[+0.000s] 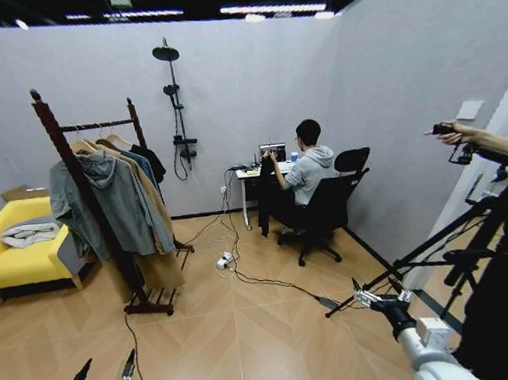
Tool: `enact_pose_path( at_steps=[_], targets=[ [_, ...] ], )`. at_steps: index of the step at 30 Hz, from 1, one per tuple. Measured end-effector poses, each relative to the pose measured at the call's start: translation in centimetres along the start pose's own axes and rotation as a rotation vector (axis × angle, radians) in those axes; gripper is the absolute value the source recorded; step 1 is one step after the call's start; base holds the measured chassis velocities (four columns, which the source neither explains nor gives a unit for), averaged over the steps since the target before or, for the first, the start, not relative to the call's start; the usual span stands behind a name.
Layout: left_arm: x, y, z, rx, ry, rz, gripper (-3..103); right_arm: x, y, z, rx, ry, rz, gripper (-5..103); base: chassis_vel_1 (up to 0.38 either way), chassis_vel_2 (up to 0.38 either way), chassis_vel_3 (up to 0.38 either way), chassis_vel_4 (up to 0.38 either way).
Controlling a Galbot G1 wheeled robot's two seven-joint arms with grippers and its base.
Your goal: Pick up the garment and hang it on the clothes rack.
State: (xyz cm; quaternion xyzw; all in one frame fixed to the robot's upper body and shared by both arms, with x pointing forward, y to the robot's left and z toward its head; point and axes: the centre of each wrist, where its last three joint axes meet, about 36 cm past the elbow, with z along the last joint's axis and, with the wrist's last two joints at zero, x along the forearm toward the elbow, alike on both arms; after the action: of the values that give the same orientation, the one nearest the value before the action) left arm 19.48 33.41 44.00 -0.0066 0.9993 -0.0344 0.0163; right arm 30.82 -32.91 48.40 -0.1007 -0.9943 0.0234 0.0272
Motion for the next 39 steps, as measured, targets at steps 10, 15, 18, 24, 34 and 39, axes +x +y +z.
enact_pose_path(
  at_steps=[10,15,18,24,34,39],
  targets=[
    [0.0,0.0,0.0,0.000,0.000,0.000,100,0.8,0.3,-0.3,0.015,-0.073,-0.200,100,0.000,0.000,0.000,0.000],
    [0.0,0.0,0.0,0.000,0.000,0.000,100,1.8,0.2,0.6,0.062,-0.078,-0.251,100,0.000,0.000,0.000,0.000],
    [0.0,0.0,0.0,0.000,0.000,0.000,100,1.2,0.0,1.1,0.060,-0.073,-0.220,100,0.000,0.000,0.000,0.000],
    [0.0,0.0,0.0,0.000,0.000,0.000,100,0.5,0.0,0.7,0.050,-0.063,-0.190,100,0.000,0.000,0.000,0.000],
    [0.0,0.0,0.0,0.000,0.000,0.000,100,-1.8,-0.5,0.9,0.046,-0.068,-0.192,100,0.000,0.000,0.000,0.000],
    [0.0,0.0,0.0,0.000,0.000,0.000,100,-2.4,-0.7,1.3,0.022,-0.061,-0.198,100,0.000,0.000,0.000,0.000]
  ],
)
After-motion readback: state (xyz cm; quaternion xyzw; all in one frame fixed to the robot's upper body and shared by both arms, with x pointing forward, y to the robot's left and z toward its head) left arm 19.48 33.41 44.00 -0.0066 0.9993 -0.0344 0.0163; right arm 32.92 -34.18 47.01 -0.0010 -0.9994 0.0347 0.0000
